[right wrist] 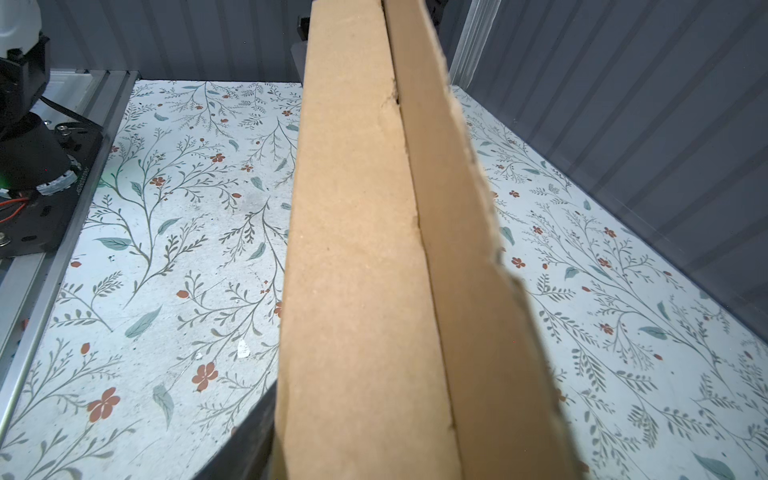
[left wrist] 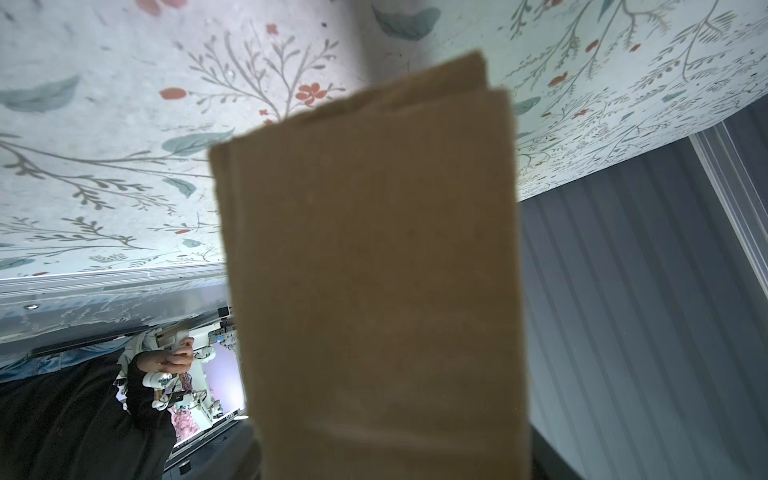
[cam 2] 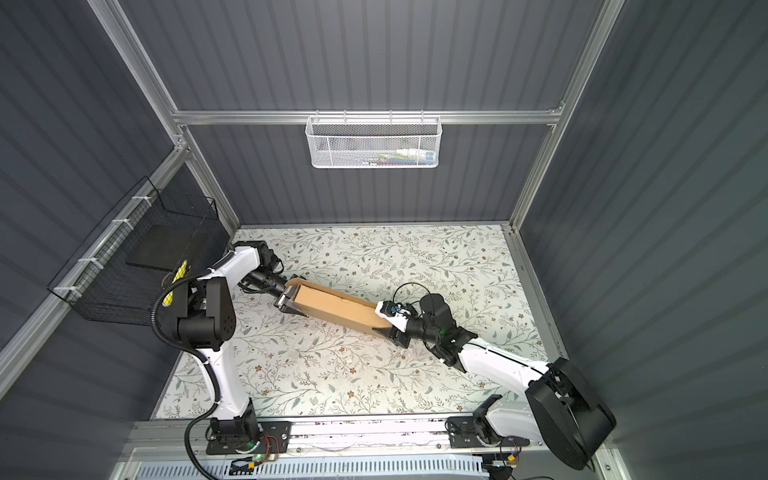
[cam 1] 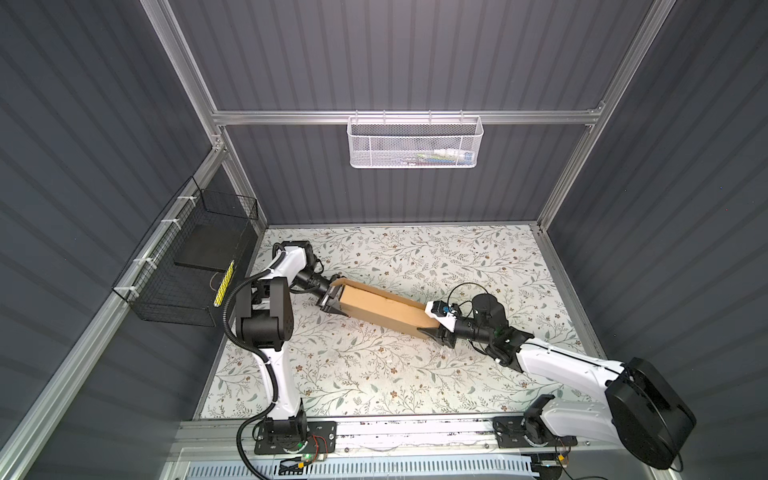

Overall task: Fold the paper box
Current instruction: 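Release the box end with the left gripper and lift it away, then lower the left gripper onto the box end nearest it and grasp the flap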

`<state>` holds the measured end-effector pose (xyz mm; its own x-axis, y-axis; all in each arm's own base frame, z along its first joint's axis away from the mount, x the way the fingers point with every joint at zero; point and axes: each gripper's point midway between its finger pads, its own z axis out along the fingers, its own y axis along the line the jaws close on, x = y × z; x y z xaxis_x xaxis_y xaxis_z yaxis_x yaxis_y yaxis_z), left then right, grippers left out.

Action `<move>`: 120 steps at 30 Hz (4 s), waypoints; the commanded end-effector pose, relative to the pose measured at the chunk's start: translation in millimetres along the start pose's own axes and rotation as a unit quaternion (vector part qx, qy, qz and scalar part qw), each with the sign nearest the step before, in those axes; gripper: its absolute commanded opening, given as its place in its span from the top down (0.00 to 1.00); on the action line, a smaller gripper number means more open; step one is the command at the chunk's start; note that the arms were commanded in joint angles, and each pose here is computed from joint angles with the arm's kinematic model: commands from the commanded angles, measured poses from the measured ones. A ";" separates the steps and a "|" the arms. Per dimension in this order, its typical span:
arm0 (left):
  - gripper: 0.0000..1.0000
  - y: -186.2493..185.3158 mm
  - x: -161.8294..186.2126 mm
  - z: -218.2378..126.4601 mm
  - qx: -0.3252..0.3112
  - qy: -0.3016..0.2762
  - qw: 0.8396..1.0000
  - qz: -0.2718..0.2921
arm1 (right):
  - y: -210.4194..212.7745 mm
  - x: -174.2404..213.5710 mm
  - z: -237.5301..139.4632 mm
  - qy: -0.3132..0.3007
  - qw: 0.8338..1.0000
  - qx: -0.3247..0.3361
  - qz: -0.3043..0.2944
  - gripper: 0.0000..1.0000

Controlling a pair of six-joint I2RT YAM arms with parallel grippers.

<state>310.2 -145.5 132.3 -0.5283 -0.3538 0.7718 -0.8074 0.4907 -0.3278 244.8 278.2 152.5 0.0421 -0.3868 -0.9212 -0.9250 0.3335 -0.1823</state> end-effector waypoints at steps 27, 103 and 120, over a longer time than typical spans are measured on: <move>0.34 -18.7 -87.9 -54.5 -0.060 -0.112 0.991 0.048 | 2.4 17.4 -14.1 0.053 0.998 0.016 0.027 0.48; 0.35 -85.0 80.5 -140.0 0.045 -0.484 0.621 0.615 | -9.3 14.8 6.8 0.135 0.988 -0.022 0.072 0.47; 0.35 -43.0 69.3 -98.9 0.022 -0.434 0.630 0.643 | -5.5 14.5 9.2 0.130 0.988 -0.034 0.079 0.48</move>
<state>339.9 -107.2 261.0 -0.6870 -0.0410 -0.7255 0.3862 0.8251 -0.4124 262.7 279.7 148.4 -0.1472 -0.5218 -0.8403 -0.9265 0.3702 -0.0676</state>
